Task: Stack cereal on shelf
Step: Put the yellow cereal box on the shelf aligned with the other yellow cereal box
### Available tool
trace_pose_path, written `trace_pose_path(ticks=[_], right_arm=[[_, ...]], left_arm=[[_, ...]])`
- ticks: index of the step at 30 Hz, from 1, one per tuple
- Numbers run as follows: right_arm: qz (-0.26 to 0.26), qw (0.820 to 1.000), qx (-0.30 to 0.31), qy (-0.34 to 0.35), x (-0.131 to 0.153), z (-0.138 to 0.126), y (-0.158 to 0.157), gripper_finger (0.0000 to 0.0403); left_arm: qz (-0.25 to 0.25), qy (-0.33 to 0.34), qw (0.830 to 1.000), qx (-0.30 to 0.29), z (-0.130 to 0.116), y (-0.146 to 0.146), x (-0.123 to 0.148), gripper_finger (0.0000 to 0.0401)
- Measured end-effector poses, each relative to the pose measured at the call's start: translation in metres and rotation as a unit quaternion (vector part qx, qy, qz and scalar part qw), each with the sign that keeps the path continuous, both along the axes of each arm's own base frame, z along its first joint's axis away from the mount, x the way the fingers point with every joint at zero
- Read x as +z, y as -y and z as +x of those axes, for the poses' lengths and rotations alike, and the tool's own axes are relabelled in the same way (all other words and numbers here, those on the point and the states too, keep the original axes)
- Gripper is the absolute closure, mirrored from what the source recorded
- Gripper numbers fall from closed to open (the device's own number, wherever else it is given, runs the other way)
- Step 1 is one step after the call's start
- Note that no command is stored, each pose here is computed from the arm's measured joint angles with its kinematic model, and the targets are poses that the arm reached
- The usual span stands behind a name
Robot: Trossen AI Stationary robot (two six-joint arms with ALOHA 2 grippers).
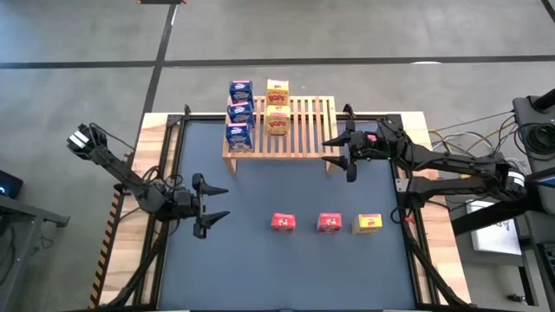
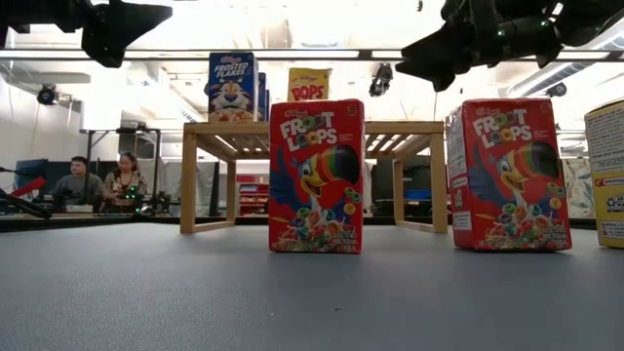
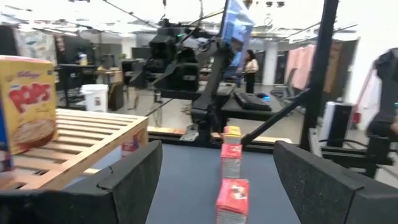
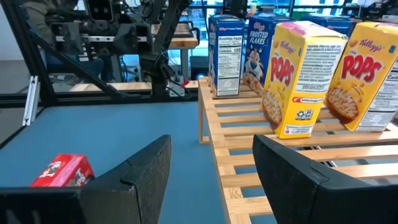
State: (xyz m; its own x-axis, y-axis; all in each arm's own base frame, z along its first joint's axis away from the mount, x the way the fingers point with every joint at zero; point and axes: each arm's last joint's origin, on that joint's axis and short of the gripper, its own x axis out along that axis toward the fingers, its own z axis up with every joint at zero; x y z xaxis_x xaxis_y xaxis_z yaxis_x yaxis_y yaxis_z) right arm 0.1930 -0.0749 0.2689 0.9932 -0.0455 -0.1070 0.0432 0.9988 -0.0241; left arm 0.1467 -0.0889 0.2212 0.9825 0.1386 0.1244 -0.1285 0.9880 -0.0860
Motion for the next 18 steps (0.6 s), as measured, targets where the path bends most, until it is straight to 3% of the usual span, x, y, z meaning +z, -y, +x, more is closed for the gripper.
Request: trace_pose_path(ticks=[18], right_arm=[[0.025,0.999,0.008,-0.038,0.002,-0.019,-0.012,0.0187]], left_arm=[[-0.002,-0.012,1.0,0.001,0.003,0.002,-0.005,0.0109]])
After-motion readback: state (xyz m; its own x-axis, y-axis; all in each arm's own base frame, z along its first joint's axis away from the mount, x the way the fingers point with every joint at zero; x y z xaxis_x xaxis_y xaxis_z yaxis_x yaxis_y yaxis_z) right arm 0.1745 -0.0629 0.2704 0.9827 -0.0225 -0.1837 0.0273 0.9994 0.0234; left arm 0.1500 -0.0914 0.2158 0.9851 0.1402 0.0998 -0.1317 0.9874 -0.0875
